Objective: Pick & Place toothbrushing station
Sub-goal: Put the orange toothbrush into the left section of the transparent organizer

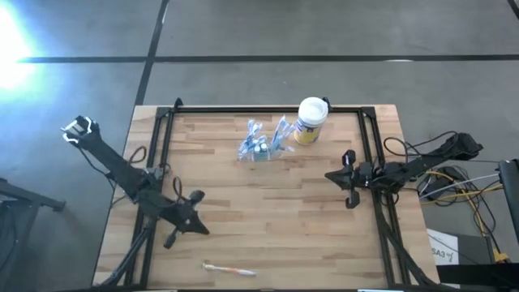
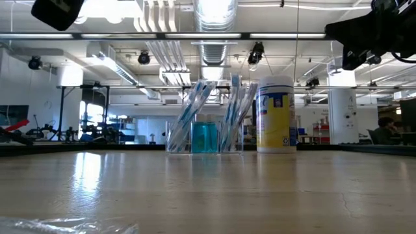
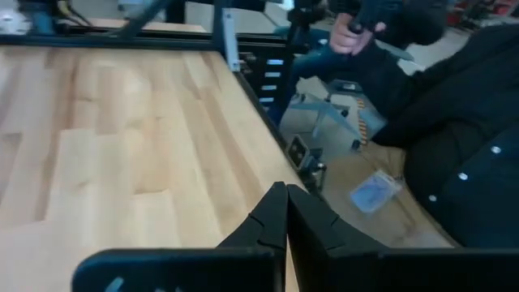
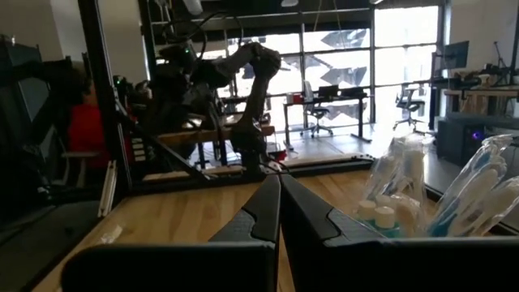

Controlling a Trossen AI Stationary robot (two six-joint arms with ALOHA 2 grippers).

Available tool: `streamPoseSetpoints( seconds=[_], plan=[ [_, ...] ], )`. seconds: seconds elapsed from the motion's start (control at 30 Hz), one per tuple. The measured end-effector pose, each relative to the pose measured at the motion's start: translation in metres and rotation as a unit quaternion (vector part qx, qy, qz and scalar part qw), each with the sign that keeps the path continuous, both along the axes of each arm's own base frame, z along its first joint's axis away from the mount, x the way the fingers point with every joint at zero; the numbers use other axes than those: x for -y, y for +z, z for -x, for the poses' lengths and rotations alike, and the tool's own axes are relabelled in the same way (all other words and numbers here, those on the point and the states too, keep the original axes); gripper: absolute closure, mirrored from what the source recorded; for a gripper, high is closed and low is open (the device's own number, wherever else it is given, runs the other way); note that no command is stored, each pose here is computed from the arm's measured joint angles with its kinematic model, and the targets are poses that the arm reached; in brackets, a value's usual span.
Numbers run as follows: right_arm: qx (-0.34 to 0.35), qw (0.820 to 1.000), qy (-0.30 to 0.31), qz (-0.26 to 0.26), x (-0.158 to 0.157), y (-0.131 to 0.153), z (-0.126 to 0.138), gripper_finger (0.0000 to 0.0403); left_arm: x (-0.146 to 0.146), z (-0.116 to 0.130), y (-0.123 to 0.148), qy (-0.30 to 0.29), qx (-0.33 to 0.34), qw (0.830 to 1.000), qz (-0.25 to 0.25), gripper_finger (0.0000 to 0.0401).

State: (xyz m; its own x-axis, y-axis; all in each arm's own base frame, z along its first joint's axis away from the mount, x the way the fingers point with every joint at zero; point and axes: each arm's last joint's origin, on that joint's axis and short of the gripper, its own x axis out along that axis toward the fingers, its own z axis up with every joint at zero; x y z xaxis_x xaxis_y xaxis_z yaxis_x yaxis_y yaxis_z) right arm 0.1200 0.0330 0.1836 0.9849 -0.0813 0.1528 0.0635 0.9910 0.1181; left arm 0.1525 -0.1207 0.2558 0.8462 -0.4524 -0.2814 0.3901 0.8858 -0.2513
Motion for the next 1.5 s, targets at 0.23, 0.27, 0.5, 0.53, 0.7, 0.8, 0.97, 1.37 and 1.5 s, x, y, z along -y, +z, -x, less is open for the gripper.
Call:
streamPoseSetpoints(
  seconds=[0.23,0.27,0.5,0.53,0.7,0.8,0.97,1.37,1.5],
  plan=[
    [-0.003,1.000,0.000,0.000,-0.003,0.006,-0.008,0.0394,0.013,-0.001,0.001,-0.030,0.015,0.999,-0.034,0.0395],
    [-0.004,1.000,0.000,0.000,-0.004,0.009,-0.010,0.0394,0.012,-0.001,0.002,-0.028,0.021,0.999,-0.035,0.0396],
    [-0.069,0.998,0.006,0.008,-0.020,0.027,-0.052,0.0394,0.004,0.008,0.010,-0.016,0.045,0.999,-0.023,0.0391],
    [-0.081,0.997,0.011,0.009,-0.025,0.030,-0.061,0.0394,0.003,0.009,0.010,-0.016,0.046,0.999,-0.022,0.0389],
    [-0.136,0.989,0.047,0.019,-0.056,0.043,-0.110,0.0394,0.002,0.012,0.006,-0.018,0.045,0.999,-0.021,0.0392],
    [-0.172,0.983,0.067,0.021,-0.080,0.050,-0.138,0.0394,0.002,0.012,0.005,-0.014,0.041,0.999,-0.017,0.0395],
    [-0.236,0.968,0.084,0.016,-0.120,0.055,-0.181,0.0394,-0.004,0.013,0.010,0.060,0.044,0.997,0.011,0.0393],
    [-0.362,0.929,0.082,-0.008,-0.192,0.056,-0.278,0.0394,-0.012,0.022,0.020,0.062,0.069,0.995,0.031,0.0395],
    [-0.399,0.910,0.109,-0.018,-0.211,0.051,-0.306,0.0394,-0.014,0.024,0.021,0.062,0.073,0.995,0.037,0.0390]
  ],
)
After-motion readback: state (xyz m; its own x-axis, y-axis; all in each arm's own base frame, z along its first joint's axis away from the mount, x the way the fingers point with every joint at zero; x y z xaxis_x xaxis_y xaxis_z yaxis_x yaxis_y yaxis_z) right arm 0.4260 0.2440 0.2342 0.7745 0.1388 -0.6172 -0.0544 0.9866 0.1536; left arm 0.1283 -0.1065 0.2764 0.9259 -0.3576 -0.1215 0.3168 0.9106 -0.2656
